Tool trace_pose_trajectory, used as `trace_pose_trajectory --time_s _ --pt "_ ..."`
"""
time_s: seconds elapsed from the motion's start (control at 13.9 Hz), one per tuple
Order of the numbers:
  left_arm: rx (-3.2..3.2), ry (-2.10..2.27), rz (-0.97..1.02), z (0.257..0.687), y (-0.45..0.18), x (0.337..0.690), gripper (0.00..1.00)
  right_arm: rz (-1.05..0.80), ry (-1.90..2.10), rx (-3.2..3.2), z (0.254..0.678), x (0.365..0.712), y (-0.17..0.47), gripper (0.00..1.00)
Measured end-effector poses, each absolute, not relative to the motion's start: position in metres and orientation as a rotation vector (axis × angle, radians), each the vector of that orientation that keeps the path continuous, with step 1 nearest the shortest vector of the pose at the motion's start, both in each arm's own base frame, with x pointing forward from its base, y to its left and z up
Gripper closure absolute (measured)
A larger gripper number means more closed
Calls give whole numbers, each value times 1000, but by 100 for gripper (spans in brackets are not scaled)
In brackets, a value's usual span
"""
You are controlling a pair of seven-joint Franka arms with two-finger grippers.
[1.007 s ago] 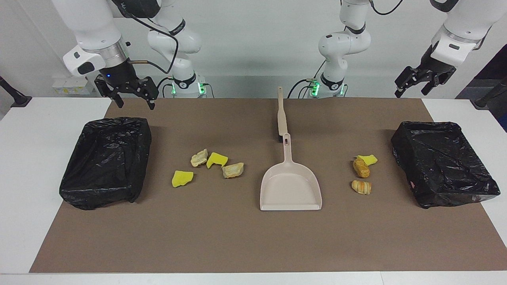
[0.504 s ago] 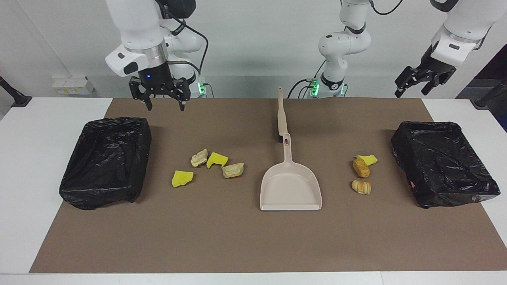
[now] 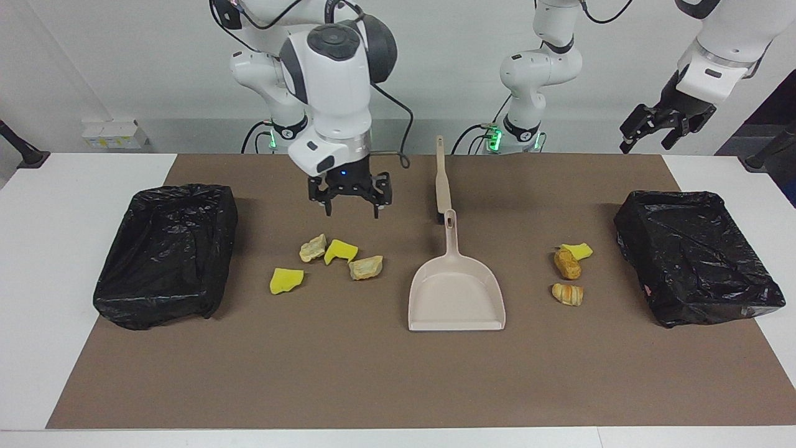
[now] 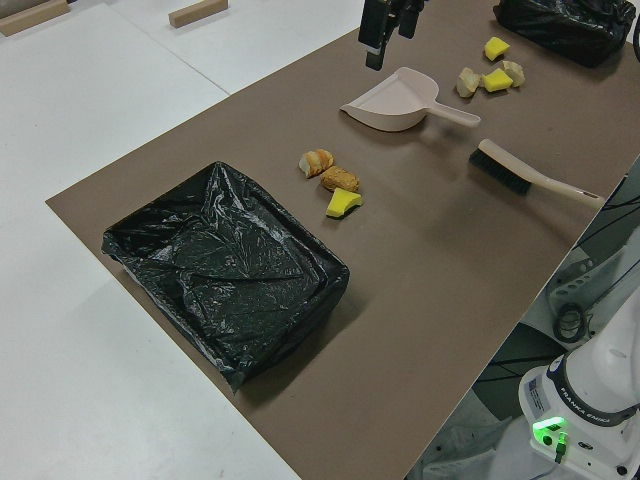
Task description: Sweep and dump trash in bin
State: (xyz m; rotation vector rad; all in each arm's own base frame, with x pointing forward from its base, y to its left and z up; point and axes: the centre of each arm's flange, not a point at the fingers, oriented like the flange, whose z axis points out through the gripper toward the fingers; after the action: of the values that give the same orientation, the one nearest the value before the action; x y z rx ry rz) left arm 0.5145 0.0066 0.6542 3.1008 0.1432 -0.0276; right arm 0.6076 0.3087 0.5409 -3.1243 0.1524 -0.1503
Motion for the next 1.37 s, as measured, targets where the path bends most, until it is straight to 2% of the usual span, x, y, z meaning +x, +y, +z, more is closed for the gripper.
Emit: trace_pose_trajectory --time_s 0.29,0.72,0.86,0.94,1.01,1.08,1.22,1.37 --pt "3101 143 -28 654 7 515 0 -135 158 -3121 480 604 380 0" --pt "3101 143 -28 654 7 515 0 -124 79 -3152 393 563 478 2" --pt "3101 143 -28 654 7 515 0 -126 43 -3155 376 557 491 9" --pt "3101 143 -28 654 7 515 0 -129 33 -3159 370 556 494 10" --pt "3101 143 -28 654 7 515 0 -131 29 -3163 367 557 494 17" --pt "3101 143 -28 654 7 515 0 -129 29 -3165 365 557 494 17" --pt "3101 143 -28 654 7 515 0 -128 30 -3165 365 557 494 33" --pt "3101 143 -28 654 7 515 0 -138 25 -3156 364 557 495 37"
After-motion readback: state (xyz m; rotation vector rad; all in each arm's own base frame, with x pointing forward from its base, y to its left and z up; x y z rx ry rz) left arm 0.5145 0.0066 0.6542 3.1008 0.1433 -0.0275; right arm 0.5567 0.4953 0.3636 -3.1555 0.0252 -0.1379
